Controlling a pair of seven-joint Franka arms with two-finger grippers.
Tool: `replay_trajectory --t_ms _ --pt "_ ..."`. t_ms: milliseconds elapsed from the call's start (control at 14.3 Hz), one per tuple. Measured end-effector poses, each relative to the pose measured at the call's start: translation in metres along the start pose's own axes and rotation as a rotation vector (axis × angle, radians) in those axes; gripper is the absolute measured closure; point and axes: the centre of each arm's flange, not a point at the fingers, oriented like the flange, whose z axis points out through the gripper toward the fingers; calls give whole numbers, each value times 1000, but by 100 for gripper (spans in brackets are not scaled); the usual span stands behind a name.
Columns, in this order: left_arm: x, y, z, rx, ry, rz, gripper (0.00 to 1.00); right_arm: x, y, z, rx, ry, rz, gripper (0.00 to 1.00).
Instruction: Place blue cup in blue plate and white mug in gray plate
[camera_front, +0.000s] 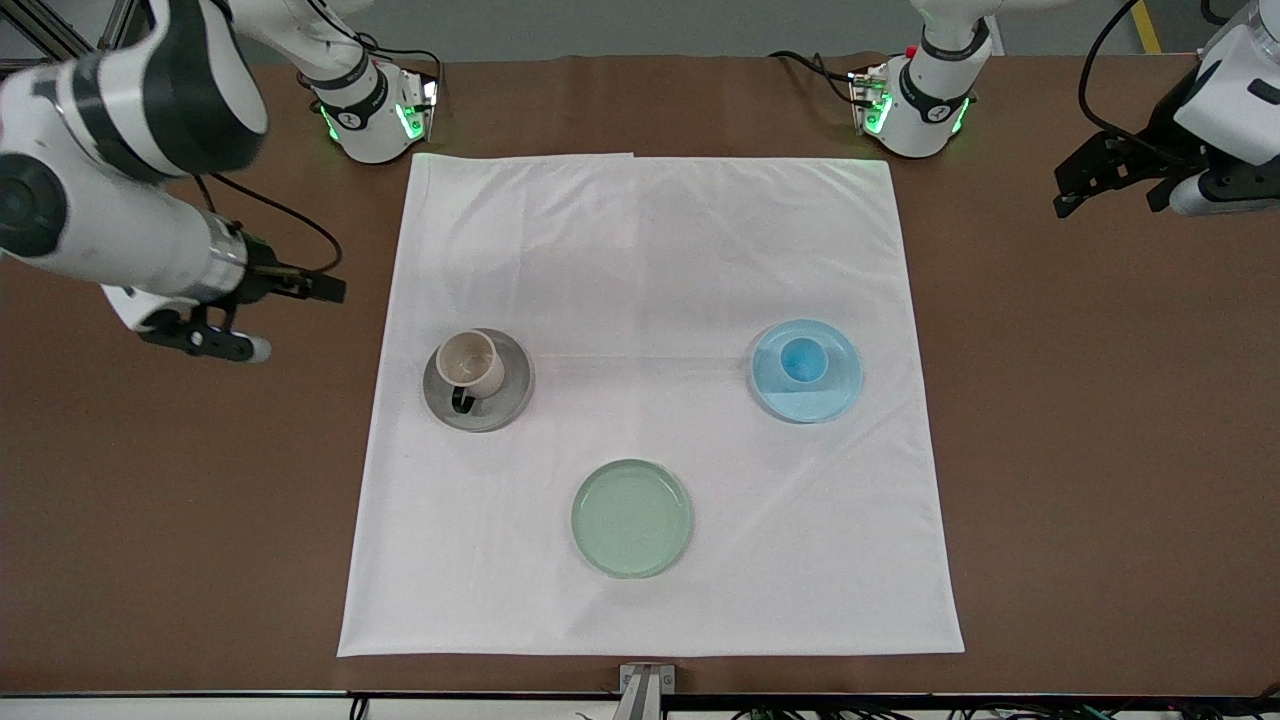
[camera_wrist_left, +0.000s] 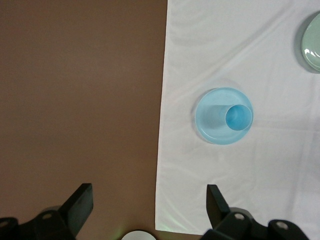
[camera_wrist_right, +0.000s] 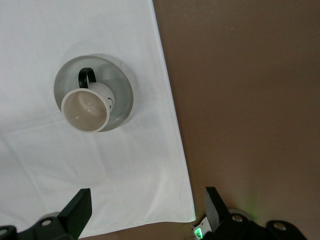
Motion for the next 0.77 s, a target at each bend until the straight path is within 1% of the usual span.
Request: replay_trajectory --t_ms 140,280,420,559,769 --pt "-3 1 0 15 4 -8 0 -14 47 -12 19 21 -47 0" --pt "-5 9 0 28 7 -10 0 -11 94 -14 40 31 -82 0" --pt "-6 16 -1 29 14 -9 0 -3 126 -16 55 55 -99 0" --pt "-6 18 -1 29 18 -9 0 -1 133 -31 49 104 -106 0" --pt "-3 17 4 29 12 -10 0 -2 129 -80 29 214 -118 0"
